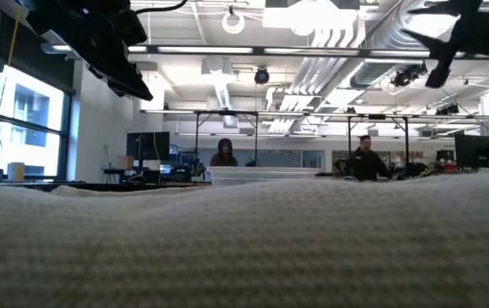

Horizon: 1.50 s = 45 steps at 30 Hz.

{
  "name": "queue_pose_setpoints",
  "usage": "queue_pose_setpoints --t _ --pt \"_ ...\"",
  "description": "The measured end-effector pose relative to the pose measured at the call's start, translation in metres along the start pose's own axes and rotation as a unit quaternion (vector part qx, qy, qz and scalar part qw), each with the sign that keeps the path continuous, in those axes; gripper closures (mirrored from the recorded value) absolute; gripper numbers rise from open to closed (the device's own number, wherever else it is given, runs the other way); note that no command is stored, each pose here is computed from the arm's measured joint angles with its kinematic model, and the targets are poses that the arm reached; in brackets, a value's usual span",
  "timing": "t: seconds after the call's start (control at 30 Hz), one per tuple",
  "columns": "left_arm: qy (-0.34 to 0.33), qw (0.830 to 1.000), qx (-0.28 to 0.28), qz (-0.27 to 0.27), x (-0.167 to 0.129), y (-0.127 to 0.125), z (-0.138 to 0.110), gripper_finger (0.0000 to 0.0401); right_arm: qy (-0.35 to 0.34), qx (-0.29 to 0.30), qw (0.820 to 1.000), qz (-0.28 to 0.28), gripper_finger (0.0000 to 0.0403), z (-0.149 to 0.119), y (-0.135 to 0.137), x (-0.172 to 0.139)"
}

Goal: Pick and placing Produce into tupperware
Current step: Put the apricot into the transparent bin

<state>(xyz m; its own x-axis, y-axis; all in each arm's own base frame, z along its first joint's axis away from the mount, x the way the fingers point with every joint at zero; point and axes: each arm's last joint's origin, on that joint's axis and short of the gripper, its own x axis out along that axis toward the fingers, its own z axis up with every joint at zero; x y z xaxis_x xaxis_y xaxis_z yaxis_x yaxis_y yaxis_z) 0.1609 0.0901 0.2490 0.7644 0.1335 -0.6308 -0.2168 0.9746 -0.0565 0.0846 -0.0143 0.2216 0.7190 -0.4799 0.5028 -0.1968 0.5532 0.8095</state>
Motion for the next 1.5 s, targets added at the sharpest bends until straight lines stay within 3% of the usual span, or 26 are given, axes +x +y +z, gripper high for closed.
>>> queue_pose_setpoints --t 0.13,0.37,0.5,0.6,0.73,0.8,0.97,1.13,1.5 --pt "0.0 1.0 0.0 0.0 0.0 0.0 0.0 0.0242 -0.031 -0.056 0.998 -0.008 0.0286 0.008 0.012 0.005" --pt "0.0 1.0 0.0 0.0 0.0 0.0 0.0 0.0242 0.012 -0.19 0.976 -0.103 0.0286 0.032 0.058 0.033" --pt "0.0 1.0 0.0 0.0 0.0 0.0 0.0 0.0242 0.045 -0.287 0.943 -0.163 0.0286 0.048 0.093 0.062" --pt "0.0 1.0 0.0 0.0 0.0 0.0 0.0 0.0242 0.077 -0.346 0.906 -0.231 0.0286 0.053 0.109 0.089" --pt "0.0 1.0 0.0 0.0 0.0 0.0 0.0 0.0242 0.121 -0.385 0.862 -0.307 0.0286 0.056 0.117 0.134" --pt "0.0 1.0 0.0 0.0 0.0 0.0 0.0 0.0242 0.149 -0.384 0.851 -0.326 0.0286 0.059 0.116 0.159" --pt "0.0 1.0 0.0 0.0 0.0 0.0 0.0 0.0242 0.219 -0.337 0.834 -0.378 0.0286 0.068 0.09 0.219" --pt "0.0 1.0 0.0 0.0 0.0 0.0 0.0 0.0242 0.27 -0.297 0.8 -0.447 0.0286 0.083 0.046 0.262" --pt "0.0 1.0 0.0 0.0 0.0 0.0 0.0 0.0242 0.341 -0.195 0.701 -0.595 0.0286 0.069 -0.094 0.296"
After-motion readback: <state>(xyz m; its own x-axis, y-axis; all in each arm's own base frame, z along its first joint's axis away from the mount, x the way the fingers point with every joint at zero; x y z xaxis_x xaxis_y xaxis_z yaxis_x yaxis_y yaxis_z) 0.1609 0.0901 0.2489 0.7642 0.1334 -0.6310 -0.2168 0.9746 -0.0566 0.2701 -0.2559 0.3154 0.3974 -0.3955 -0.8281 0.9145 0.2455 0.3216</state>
